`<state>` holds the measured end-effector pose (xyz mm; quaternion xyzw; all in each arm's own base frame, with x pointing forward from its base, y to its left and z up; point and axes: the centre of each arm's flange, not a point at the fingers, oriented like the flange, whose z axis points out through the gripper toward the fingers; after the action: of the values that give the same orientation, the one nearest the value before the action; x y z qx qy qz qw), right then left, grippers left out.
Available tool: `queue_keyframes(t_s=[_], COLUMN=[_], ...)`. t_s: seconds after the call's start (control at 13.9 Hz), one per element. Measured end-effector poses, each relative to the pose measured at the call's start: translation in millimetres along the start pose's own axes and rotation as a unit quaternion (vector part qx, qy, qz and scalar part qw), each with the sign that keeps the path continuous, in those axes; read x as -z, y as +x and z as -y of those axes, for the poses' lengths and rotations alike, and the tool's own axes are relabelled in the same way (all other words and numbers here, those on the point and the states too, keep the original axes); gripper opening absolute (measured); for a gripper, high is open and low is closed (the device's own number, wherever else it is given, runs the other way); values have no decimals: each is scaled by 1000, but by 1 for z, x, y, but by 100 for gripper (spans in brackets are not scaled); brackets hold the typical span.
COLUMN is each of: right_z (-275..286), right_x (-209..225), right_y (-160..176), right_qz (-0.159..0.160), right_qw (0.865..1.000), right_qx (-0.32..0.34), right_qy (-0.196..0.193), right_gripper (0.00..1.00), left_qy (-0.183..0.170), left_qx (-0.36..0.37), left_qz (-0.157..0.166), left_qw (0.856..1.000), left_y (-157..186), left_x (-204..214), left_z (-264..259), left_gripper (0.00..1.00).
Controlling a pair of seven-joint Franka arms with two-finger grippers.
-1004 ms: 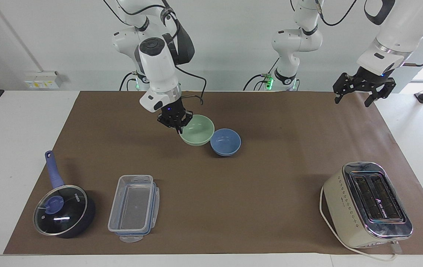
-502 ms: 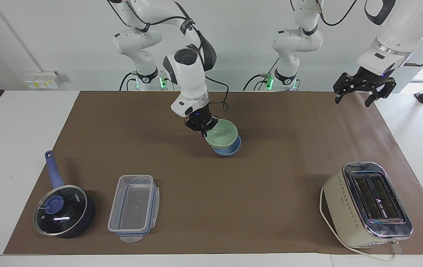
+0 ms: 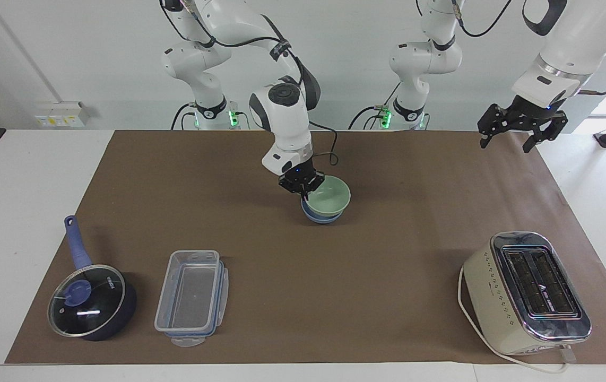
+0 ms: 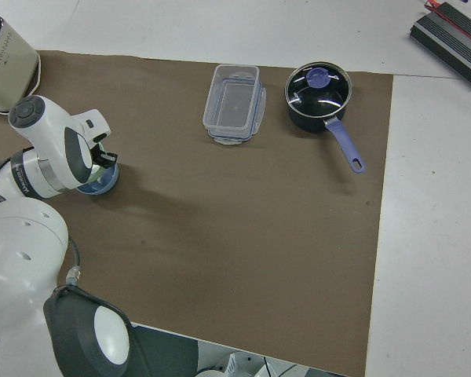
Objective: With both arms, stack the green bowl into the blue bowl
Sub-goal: 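Lower the green bowl into the blue bowl with the right gripper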
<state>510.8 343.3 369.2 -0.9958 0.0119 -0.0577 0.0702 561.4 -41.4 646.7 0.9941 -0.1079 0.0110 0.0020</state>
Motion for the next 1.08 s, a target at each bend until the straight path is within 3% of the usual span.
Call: queue_keyframes(t_s=[1.08], right_z=[-2], right_x=[-13], right_y=[-10], right_qz=[9], right_qw=[1000], right_qx=[3], right_qy=[-6], right_gripper=[5], left_qy=[0], left_qx=[0], left_qz=[0], left_qw=[1000], left_y=[0], left_x=[0], left_z=[0], left_gripper=[100])
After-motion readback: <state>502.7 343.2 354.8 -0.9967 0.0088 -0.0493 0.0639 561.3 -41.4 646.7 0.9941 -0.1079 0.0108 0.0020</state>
